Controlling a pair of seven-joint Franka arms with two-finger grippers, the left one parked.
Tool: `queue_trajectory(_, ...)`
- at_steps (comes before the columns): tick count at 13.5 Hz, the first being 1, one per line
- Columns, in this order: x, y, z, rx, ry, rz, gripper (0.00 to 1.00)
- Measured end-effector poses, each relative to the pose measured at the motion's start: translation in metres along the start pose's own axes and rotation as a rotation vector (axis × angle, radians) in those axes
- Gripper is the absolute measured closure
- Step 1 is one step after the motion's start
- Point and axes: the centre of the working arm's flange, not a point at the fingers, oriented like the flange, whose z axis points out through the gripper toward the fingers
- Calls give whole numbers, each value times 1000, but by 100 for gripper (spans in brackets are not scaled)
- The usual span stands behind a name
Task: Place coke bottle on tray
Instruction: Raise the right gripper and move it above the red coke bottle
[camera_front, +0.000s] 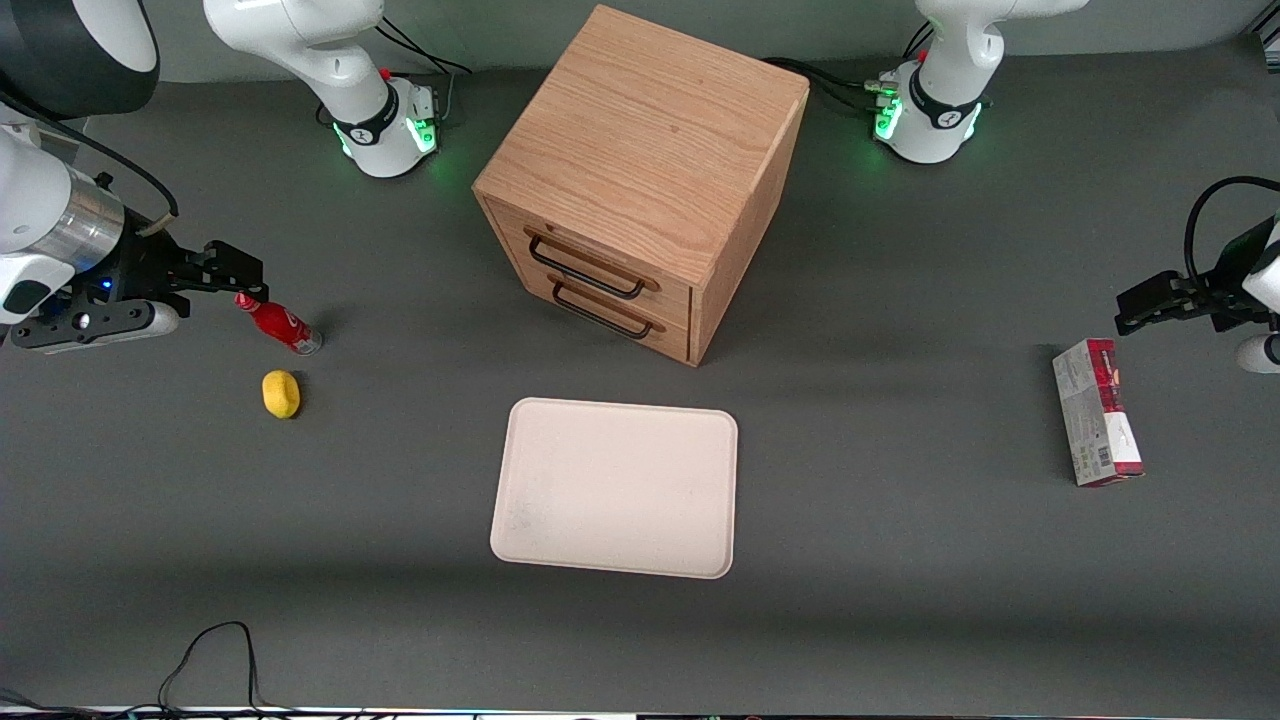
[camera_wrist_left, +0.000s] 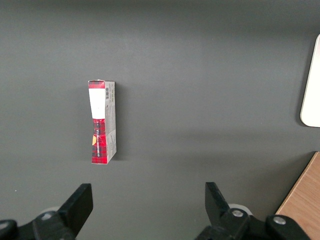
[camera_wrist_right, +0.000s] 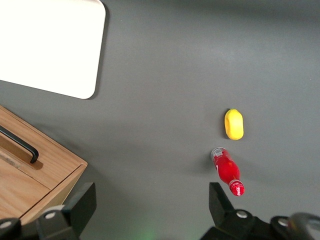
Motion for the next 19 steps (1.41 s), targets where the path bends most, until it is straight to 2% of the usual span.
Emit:
queue_trajectory(5, 0, 0, -1, 0, -2, 0, 0)
queue_trajectory(9, -4, 0, 0, 1, -30, 0, 0)
queue_trajectory(16, -7, 7, 0, 3, -54, 12, 0)
queue_trajectory(19, -12, 18, 1, 6, -83, 33, 0)
